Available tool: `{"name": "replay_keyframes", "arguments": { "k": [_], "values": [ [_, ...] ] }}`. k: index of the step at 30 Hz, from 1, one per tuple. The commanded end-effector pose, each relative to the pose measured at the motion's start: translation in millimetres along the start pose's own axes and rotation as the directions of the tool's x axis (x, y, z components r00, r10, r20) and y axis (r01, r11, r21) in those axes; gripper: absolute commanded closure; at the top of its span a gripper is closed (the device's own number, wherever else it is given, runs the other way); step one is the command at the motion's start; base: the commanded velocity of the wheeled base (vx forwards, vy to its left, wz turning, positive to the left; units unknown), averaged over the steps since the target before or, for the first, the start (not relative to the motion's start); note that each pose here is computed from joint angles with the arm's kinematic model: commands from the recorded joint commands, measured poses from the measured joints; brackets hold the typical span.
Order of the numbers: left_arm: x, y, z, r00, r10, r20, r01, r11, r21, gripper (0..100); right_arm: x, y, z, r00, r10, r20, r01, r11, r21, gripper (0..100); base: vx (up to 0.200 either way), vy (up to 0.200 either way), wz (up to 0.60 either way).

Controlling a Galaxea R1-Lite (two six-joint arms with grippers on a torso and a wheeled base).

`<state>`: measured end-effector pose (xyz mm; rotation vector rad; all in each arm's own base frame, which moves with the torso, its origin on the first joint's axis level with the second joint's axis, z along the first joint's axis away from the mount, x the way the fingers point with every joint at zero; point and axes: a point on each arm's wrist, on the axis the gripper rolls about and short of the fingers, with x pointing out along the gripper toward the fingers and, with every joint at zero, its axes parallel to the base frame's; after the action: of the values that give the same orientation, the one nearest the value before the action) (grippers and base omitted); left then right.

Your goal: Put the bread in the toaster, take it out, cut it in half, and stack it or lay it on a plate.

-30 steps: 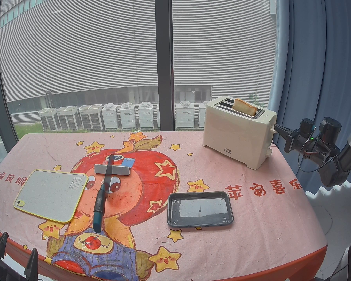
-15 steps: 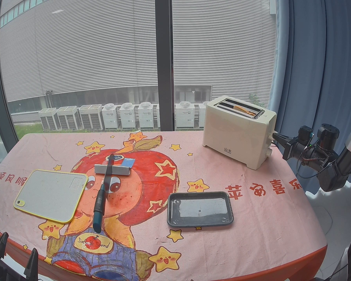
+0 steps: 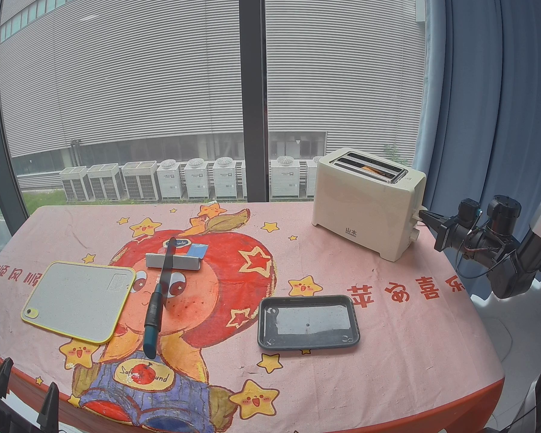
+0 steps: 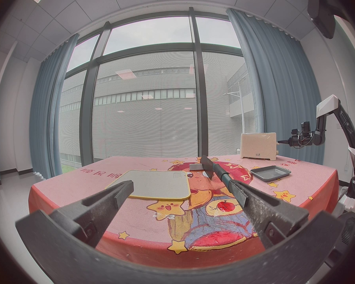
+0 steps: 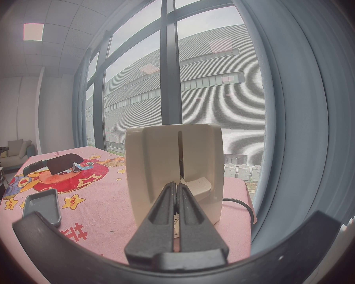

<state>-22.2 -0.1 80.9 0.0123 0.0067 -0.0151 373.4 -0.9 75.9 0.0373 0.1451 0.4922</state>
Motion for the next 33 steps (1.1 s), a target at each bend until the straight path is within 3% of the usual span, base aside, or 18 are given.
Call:
{"name": "replay_keyframes", "arguments": {
  "k": [1,33],
  "values": [
    [1.2,0.0,-4.5,1.0,0.0,-0.016,0.0,1.0,0.0,0,0.4,0.6,-2.6,1.0,0.003,-0.009,-0.003,1.0,0.005,100,0.0,0.0,0.0],
    [1.2,0.0,-4.5,1.0,0.0,-0.016,0.0,1.0,0.0,0,-0.4,0.4,-9.6,1.0,0.002,-0.03,-0.001,1.0,0.018,100,0.0,0.0,0.0]
  ]
}}
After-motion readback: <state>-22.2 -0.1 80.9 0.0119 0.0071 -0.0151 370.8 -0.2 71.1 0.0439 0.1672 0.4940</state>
